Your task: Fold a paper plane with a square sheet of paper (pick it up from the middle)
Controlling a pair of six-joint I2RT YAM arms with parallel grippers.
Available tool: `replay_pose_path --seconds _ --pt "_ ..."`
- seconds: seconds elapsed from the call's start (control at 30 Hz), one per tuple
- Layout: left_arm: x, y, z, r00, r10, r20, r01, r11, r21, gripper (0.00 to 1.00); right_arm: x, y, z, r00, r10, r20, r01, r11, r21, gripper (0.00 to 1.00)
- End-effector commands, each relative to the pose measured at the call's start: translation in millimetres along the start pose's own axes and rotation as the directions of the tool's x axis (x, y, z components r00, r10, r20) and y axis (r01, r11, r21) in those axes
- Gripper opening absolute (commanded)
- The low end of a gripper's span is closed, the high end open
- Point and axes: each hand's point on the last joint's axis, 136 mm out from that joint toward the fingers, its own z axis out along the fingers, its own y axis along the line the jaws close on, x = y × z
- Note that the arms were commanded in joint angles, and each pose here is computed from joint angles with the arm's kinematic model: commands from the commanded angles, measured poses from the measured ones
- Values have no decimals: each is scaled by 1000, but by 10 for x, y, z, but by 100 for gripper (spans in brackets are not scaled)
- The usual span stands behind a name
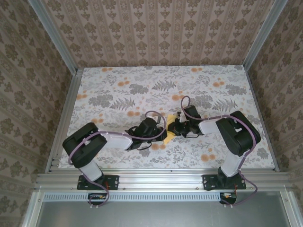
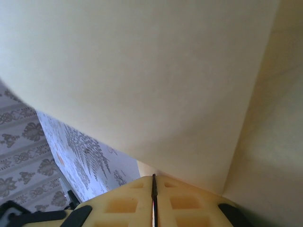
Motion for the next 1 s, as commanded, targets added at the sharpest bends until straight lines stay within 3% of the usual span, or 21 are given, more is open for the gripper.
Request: replay_pose_path --seconds 0.0,0.2,0.5,0.97 --pt "21 -107 85 1000 -19 -7 19 998 60 8 78 -267 69 995 98 1 -98 992 76 11" --pt "62 -28 195 999 -22 -26 22 999 30 3 99 -284 98 994 112 -12 -111 991 70 11" --pt "306 315 163 995 10 -96 -25 987 -160 0 40 -305 77 995 102 -6 -101 992 76 11" --pt "618 610 -52 971 1 -240 -73 954 -292 0 -662 -354 -34 995 53 85 -57 997 47 12"
